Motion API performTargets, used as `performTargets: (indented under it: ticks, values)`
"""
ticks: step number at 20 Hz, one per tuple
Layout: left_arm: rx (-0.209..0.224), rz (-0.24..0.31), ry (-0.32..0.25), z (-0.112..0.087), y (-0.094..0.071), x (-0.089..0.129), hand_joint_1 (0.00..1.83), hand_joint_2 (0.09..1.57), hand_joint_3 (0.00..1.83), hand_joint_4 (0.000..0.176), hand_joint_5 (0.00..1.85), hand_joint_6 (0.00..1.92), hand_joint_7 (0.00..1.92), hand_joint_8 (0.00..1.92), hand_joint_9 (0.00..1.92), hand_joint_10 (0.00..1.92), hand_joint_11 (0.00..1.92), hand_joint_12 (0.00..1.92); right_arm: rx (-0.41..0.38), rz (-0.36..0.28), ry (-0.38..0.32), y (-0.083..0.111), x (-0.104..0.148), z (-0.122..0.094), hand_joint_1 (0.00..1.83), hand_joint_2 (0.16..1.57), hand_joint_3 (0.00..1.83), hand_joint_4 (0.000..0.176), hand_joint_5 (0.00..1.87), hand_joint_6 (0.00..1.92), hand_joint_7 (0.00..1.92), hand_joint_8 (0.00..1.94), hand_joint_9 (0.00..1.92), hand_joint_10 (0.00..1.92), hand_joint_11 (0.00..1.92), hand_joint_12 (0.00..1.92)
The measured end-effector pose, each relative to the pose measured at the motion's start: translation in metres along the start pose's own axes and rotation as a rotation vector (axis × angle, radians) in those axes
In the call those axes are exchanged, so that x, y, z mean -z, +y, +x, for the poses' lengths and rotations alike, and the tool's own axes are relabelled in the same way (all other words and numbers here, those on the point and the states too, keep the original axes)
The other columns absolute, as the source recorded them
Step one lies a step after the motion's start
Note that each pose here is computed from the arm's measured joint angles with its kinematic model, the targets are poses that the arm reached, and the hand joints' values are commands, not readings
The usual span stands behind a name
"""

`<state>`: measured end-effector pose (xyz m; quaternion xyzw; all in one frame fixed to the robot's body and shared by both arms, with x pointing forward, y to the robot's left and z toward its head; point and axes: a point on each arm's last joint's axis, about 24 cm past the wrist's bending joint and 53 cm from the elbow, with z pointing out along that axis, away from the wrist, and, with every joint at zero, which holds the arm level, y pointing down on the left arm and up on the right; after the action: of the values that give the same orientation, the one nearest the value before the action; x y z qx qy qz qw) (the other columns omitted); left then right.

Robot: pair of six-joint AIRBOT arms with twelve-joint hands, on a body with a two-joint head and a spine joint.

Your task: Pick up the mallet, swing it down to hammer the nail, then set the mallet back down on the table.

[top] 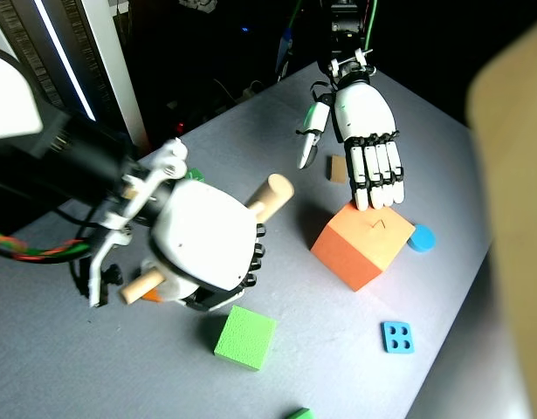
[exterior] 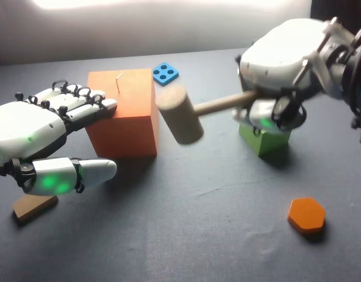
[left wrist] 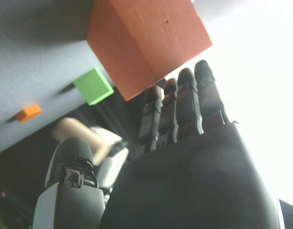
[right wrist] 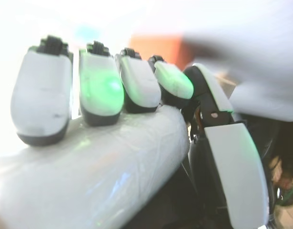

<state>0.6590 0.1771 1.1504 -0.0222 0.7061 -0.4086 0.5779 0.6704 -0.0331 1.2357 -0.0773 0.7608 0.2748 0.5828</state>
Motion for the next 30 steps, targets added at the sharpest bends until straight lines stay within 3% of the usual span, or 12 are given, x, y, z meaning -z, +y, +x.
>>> performTargets:
  ticks: [3, 7, 10, 11, 13, 15, 17, 18, 19, 22, 27, 30]
  values:
    - [0.003, -0.001, 0.006, 0.002, 0.001, 0.001, 0.00, 1.24, 0.00, 0.000, 0.11, 0.00, 0.07, 0.00, 0.05, 0.00, 0.00, 0.16, -0.043, -0.009, -0.093, 0.008, -0.001, -0.018, 0.30, 1.57, 0.08, 0.000, 1.21, 1.92, 1.61, 1.94, 1.70, 1.92, 1.74, 1.92]
    - [0.008, -0.004, 0.009, 0.003, 0.001, 0.000, 0.00, 1.24, 0.00, 0.000, 0.13, 0.00, 0.10, 0.00, 0.09, 0.01, 0.00, 0.24, -0.025, -0.003, -0.228, 0.009, -0.001, -0.042, 0.32, 1.57, 0.08, 0.000, 1.21, 1.92, 1.61, 1.94, 1.70, 1.92, 1.76, 1.92]
    - [0.017, -0.002, 0.005, 0.005, 0.000, -0.001, 0.00, 1.24, 0.00, 0.000, 0.14, 0.00, 0.11, 0.00, 0.10, 0.01, 0.00, 0.29, -0.034, 0.027, -0.261, 0.005, -0.018, -0.046, 0.33, 1.57, 0.08, 0.000, 1.22, 1.92, 1.61, 1.94, 1.71, 1.92, 1.76, 1.92]
    - [0.021, 0.000, 0.005, 0.006, 0.000, -0.001, 0.00, 1.24, 0.00, 0.000, 0.10, 0.00, 0.06, 0.00, 0.06, 0.00, 0.00, 0.21, -0.033, 0.035, -0.265, 0.003, -0.024, -0.046, 0.34, 1.57, 0.09, 0.000, 1.22, 1.92, 1.61, 1.94, 1.71, 1.92, 1.77, 1.92]
    - [0.020, -0.001, 0.006, 0.006, 0.000, -0.001, 0.03, 1.23, 0.00, 0.000, 0.15, 0.00, 0.11, 0.00, 0.10, 0.00, 0.00, 0.31, -0.033, 0.047, -0.270, 0.002, -0.038, -0.047, 0.33, 1.57, 0.07, 0.009, 1.24, 1.92, 1.62, 1.94, 1.71, 1.92, 1.75, 1.92]
    - [0.021, 0.001, 0.004, 0.006, 0.000, -0.001, 0.00, 1.23, 0.00, 0.000, 0.12, 0.00, 0.08, 0.00, 0.07, 0.00, 0.00, 0.23, -0.032, 0.059, -0.274, -0.001, -0.052, -0.047, 0.37, 1.57, 0.06, 0.041, 1.25, 1.92, 1.63, 1.94, 1.73, 1.92, 1.77, 1.92]
    - [0.021, 0.000, 0.005, 0.006, 0.000, -0.001, 0.00, 1.24, 0.00, 0.000, 0.11, 0.00, 0.08, 0.00, 0.07, 0.00, 0.00, 0.21, -0.027, 0.059, -0.272, 0.001, -0.059, -0.045, 0.38, 1.57, 0.07, 0.060, 1.25, 1.92, 1.64, 1.94, 1.73, 1.92, 1.78, 1.92]
    - [0.021, -0.001, 0.007, 0.006, 0.000, -0.001, 0.00, 1.24, 0.00, 0.000, 0.10, 0.00, 0.07, 0.00, 0.06, 0.00, 0.00, 0.19, -0.028, 0.053, -0.267, 0.005, -0.062, -0.043, 0.39, 1.57, 0.07, 0.139, 1.26, 1.92, 1.63, 1.94, 1.73, 1.92, 1.77, 1.92]
    - [0.021, -0.002, 0.008, 0.006, 0.000, -0.001, 0.00, 1.24, 0.00, 0.000, 0.10, 0.00, 0.07, 0.00, 0.06, 0.00, 0.00, 0.18, -0.027, 0.044, -0.260, 0.008, -0.065, -0.041, 0.37, 1.57, 0.07, 0.169, 1.28, 1.92, 1.64, 1.94, 1.73, 1.92, 1.78, 1.92]
    - [0.018, -0.001, 0.012, 0.008, 0.000, -0.001, 0.00, 1.24, 0.00, 0.000, 0.10, 0.00, 0.06, 0.00, 0.05, 0.00, 0.00, 0.15, -0.027, 0.029, -0.251, 0.018, -0.073, -0.037, 0.37, 1.57, 0.07, 0.176, 1.27, 1.92, 1.64, 1.94, 1.73, 1.92, 1.77, 1.92]
    - [0.018, -0.002, 0.017, 0.009, 0.000, -0.001, 0.00, 1.24, 0.00, 0.000, 0.09, 0.00, 0.05, 0.00, 0.03, 0.00, 0.00, 0.13, -0.041, 0.020, -0.289, 0.027, -0.084, -0.057, 0.39, 1.57, 0.07, 0.176, 1.27, 1.92, 1.65, 1.94, 1.74, 1.92, 1.78, 1.92]
    - [0.013, -0.001, 0.022, 0.010, 0.000, -0.001, 0.00, 1.24, 0.00, 0.000, 0.09, 0.00, 0.05, 0.00, 0.04, 0.00, 0.00, 0.14, -0.042, 0.022, -0.284, 0.027, -0.091, -0.056, 0.38, 1.57, 0.08, 0.176, 1.26, 1.92, 1.64, 1.94, 1.73, 1.92, 1.78, 1.92]
